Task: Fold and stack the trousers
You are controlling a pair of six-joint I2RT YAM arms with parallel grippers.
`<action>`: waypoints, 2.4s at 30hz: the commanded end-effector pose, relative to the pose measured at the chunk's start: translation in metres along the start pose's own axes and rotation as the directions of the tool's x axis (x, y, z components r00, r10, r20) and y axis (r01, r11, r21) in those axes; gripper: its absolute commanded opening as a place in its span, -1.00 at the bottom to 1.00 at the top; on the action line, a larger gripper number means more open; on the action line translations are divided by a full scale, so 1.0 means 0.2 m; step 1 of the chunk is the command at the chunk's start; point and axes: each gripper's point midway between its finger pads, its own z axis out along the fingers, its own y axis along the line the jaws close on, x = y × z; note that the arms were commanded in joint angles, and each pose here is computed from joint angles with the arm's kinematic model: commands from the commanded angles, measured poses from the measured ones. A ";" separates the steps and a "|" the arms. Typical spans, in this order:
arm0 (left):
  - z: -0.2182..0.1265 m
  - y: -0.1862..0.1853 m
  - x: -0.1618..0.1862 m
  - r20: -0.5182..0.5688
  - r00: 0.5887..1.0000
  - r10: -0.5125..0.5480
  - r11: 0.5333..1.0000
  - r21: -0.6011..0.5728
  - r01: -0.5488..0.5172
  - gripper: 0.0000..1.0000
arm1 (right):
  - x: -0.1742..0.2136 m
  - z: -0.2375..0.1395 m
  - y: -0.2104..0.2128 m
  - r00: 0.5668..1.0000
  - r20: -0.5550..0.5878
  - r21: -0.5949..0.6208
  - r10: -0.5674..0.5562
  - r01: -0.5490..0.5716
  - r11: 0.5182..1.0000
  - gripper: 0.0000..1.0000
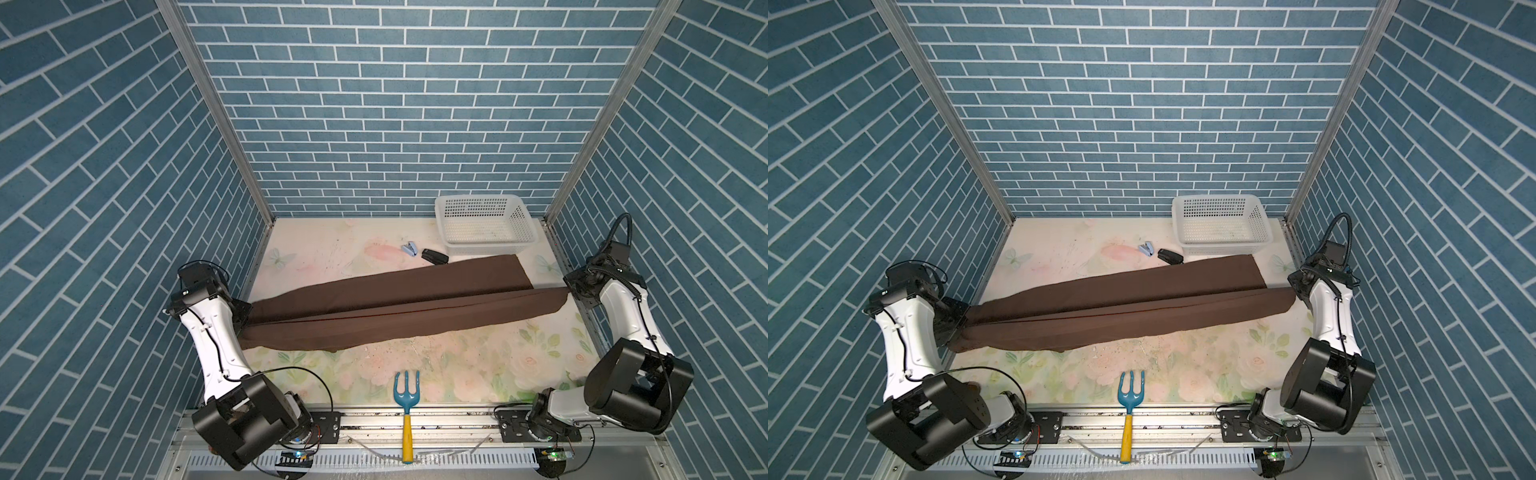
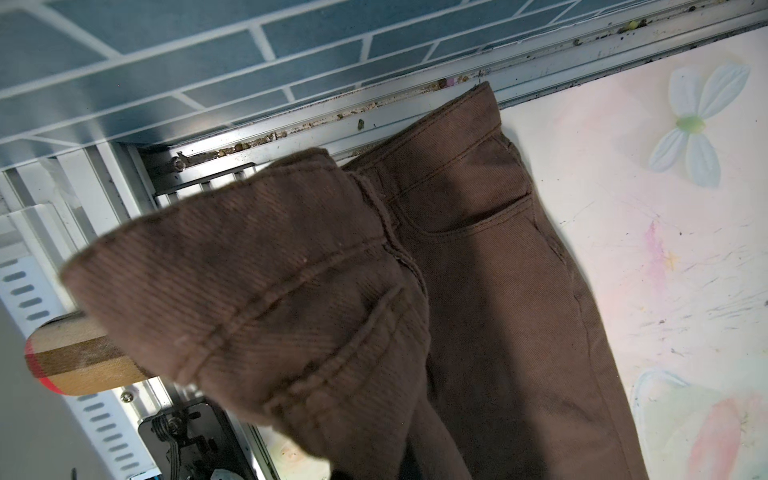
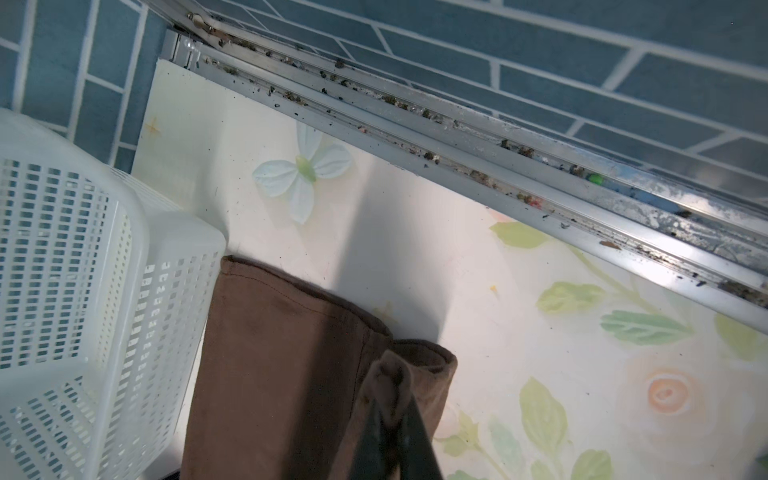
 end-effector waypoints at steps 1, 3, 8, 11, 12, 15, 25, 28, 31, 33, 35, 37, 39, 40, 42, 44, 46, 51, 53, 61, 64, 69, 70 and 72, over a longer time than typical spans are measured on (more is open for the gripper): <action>-0.06 -0.04 -0.34 0.258 0.965 -0.045 0.999 -0.002 0.047 -1.00 | -0.43 -0.13 0.10 0.941 0.339 0.021 -0.016 0.010 1.000 -1.00; -0.04 -0.05 -0.35 0.247 0.968 -0.041 0.999 -0.005 0.043 -1.00 | -0.45 -0.12 0.16 0.936 0.351 0.013 -0.033 0.030 0.999 -1.00; 0.02 -0.12 -0.38 0.222 0.975 -0.026 1.000 0.017 0.023 -1.00 | -0.47 -0.04 0.30 0.929 0.363 -0.015 -0.075 0.086 0.996 -1.00; 0.05 -0.16 -0.40 0.212 0.977 -0.015 0.999 0.043 0.006 -1.00 | -0.47 0.01 0.37 0.923 0.372 -0.013 -0.102 0.116 0.993 -1.00; 0.06 -0.17 -0.40 0.209 0.978 -0.016 0.999 0.042 0.007 -1.00 | -0.47 0.02 0.39 0.920 0.375 -0.010 -0.112 0.125 0.992 -1.00; 0.10 -0.22 -0.41 0.195 0.981 -0.005 0.997 0.072 -0.010 -1.00 | -0.48 0.07 0.45 0.913 0.384 -0.005 -0.141 0.154 0.988 -1.00; 0.23 -0.39 -0.39 0.160 0.984 0.082 0.994 0.052 -0.091 -1.00 | -0.46 0.24 0.61 0.898 0.380 0.010 -0.222 0.236 0.972 -1.00; 0.27 -0.41 -0.39 0.154 0.984 0.090 0.995 0.037 -0.096 -1.00 | -0.43 0.30 0.61 0.901 0.364 0.020 -0.235 0.244 0.969 -1.00; 0.30 -0.41 -0.39 0.144 0.984 0.105 0.994 0.010 -0.108 -1.00 | -0.39 0.36 0.61 0.906 0.344 0.029 -0.246 0.252 0.967 -1.00; 0.32 -0.40 -0.38 0.135 0.984 0.113 0.994 -0.006 -0.113 -1.00 | -0.36 0.40 0.60 0.910 0.329 0.036 -0.253 0.255 0.966 -1.00; 0.35 -0.38 -0.35 0.119 0.987 0.111 0.994 -0.022 -0.109 -1.00 | -0.33 0.43 0.59 0.914 0.316 0.039 -0.254 0.255 0.966 -1.00; 0.39 -0.36 -0.33 0.100 0.989 0.107 0.994 -0.034 -0.104 -0.82 | -0.29 0.47 0.57 0.920 0.298 0.042 -0.253 0.252 0.967 -1.00; 0.43 -0.35 -0.30 0.080 0.991 0.105 0.994 -0.041 -0.102 -0.38 | -0.26 0.49 0.56 0.925 0.283 0.040 -0.255 0.254 0.966 -1.00; 0.45 -0.34 -0.29 0.066 0.992 0.105 0.994 -0.047 -0.102 -0.12 | -0.24 0.51 0.56 0.927 0.271 0.040 -0.259 0.259 0.965 -1.00; 0.47 -0.35 -0.28 0.045 0.994 0.104 0.994 -0.052 -0.101 0.24 | -0.21 0.53 0.55 0.930 0.253 0.039 -0.265 0.264 0.964 -0.85; 0.47 -0.37 -0.27 0.042 0.993 0.109 0.993 -0.041 -0.108 0.46 | -0.18 0.54 0.53 0.933 0.238 0.037 -0.270 0.269 0.962 -0.61; 0.43 -0.41 -0.28 0.058 0.991 0.122 0.992 -0.030 -0.121 0.57 | -0.16 0.53 0.51 0.935 0.225 0.036 -0.275 0.274 0.961 -0.43; 0.30 -0.49 -0.28 0.093 0.982 0.162 0.987 0.005 -0.163 0.65 | -0.12 0.45 0.46 0.934 0.221 0.041 -0.280 0.278 0.960 -0.25; 0.25 -0.51 -0.25 0.100 0.977 0.188 0.981 0.022 -0.191 0.56 | -0.11 0.39 0.43 0.933 0.225 0.037 -0.280 0.279 0.960 -0.25; 0.26 -0.44 0.18 0.045 0.941 0.335 0.941 0.040 -0.337 0.12 | 0.19 0.24 0.39 0.920 0.176 -0.039 -0.351 0.362 0.931 -1.00; 0.36 -0.39 0.32 -0.002 0.936 0.352 0.935 0.038 -0.352 -0.07 | 0.37 0.23 0.41 0.901 0.127 -0.061 -0.415 0.425 0.903 -1.00; 0.50 -0.35 0.42 -0.064 0.927 0.369 0.929 0.011 -0.369 0.10 | 0.65 0.27 0.43 0.866 0.053 -0.116 -0.498 0.500 0.858 -1.00; 0.52 -0.35 0.43 -0.070 0.925 0.373 0.928 0.002 -0.374 0.20 | 0.70 0.30 0.42 0.862 0.030 -0.119 -0.507 0.506 0.854 -1.00; 0.55 -0.35 0.44 -0.078 0.925 0.373 0.927 -0.002 -0.374 0.23 | 0.78 0.33 0.39 0.858 -0.012 -0.130 -0.513 0.507 0.852 -1.00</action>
